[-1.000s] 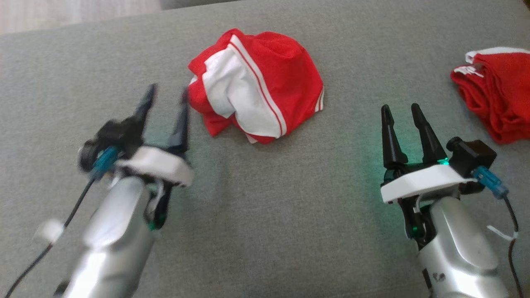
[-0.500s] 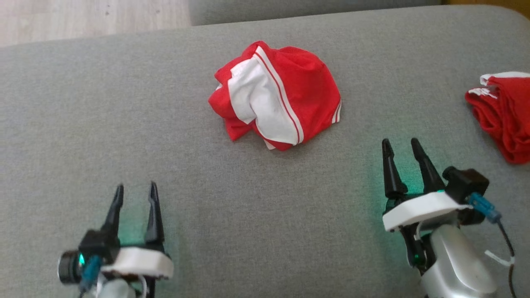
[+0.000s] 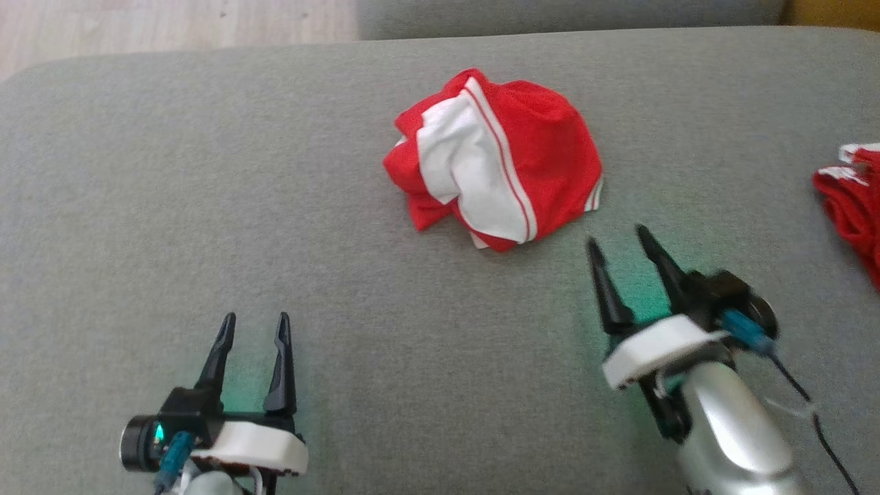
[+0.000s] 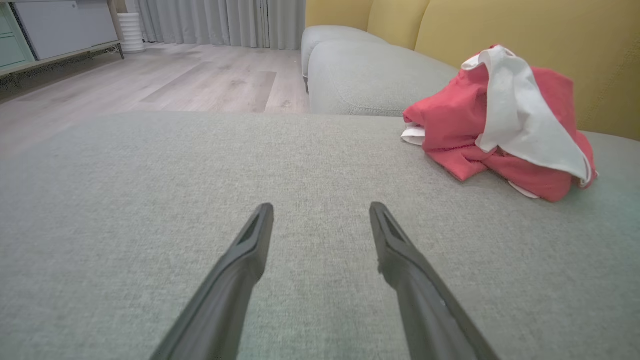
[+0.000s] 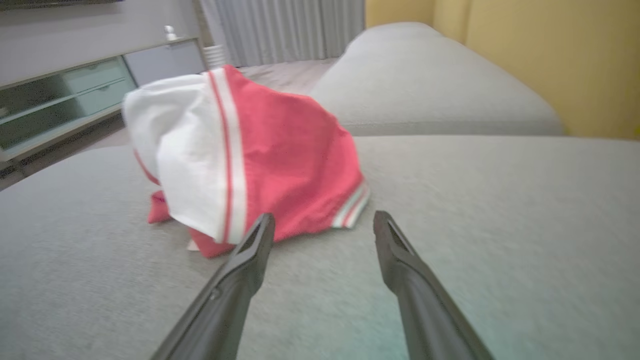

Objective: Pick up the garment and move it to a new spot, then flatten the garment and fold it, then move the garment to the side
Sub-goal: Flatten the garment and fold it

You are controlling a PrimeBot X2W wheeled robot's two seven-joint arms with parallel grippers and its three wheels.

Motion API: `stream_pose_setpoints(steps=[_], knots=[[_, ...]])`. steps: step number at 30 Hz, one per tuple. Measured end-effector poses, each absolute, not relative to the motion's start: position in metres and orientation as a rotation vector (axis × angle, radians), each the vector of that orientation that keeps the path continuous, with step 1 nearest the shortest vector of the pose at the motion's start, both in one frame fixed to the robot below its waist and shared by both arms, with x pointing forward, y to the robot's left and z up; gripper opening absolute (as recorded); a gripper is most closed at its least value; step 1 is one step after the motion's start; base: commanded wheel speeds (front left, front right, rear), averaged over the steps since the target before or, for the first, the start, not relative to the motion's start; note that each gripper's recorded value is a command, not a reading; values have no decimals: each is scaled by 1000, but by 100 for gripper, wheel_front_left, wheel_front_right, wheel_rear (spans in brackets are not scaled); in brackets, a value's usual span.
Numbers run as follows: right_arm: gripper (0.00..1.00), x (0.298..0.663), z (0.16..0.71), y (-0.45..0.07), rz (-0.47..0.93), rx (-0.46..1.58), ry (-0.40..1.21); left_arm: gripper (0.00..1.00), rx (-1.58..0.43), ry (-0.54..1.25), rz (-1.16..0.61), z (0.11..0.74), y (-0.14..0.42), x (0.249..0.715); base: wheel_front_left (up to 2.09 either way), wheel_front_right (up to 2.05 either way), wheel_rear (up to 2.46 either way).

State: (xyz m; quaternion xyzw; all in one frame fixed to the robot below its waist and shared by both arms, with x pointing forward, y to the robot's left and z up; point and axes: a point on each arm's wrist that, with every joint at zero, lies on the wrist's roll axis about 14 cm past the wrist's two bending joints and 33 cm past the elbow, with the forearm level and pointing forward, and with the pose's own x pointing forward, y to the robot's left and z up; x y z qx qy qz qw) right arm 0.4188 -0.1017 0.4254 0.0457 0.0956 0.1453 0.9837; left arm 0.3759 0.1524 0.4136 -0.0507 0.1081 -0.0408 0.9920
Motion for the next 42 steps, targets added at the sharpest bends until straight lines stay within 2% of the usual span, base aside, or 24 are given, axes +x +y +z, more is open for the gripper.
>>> stream_pose_setpoints(steps=[5,11,19,36,37,38,39,42], knots=[[100,436,433,-41,494,10,181,100,-108,246,-79,406,155,364,0,0,0],[100,443,421,-7,599,-38,222,100,-140,279,-60,398,157,351,0,0,0],[100,486,452,24,664,-99,146,100,-157,296,-20,394,166,342,0,0,0],[100,487,445,47,713,-46,180,100,-177,309,-11,392,164,338,0,0,0],[66,488,446,48,714,-45,179,100,-177,311,-13,392,163,338,0,0,0],[24,489,445,49,715,-43,182,100,-176,313,-16,391,162,337,0,0,0],[0,489,443,49,715,-39,188,100,-176,314,-20,391,161,337,0,0,0],[0,489,438,48,709,-36,204,100,-174,314,-19,391,161,337,0,0,0]])
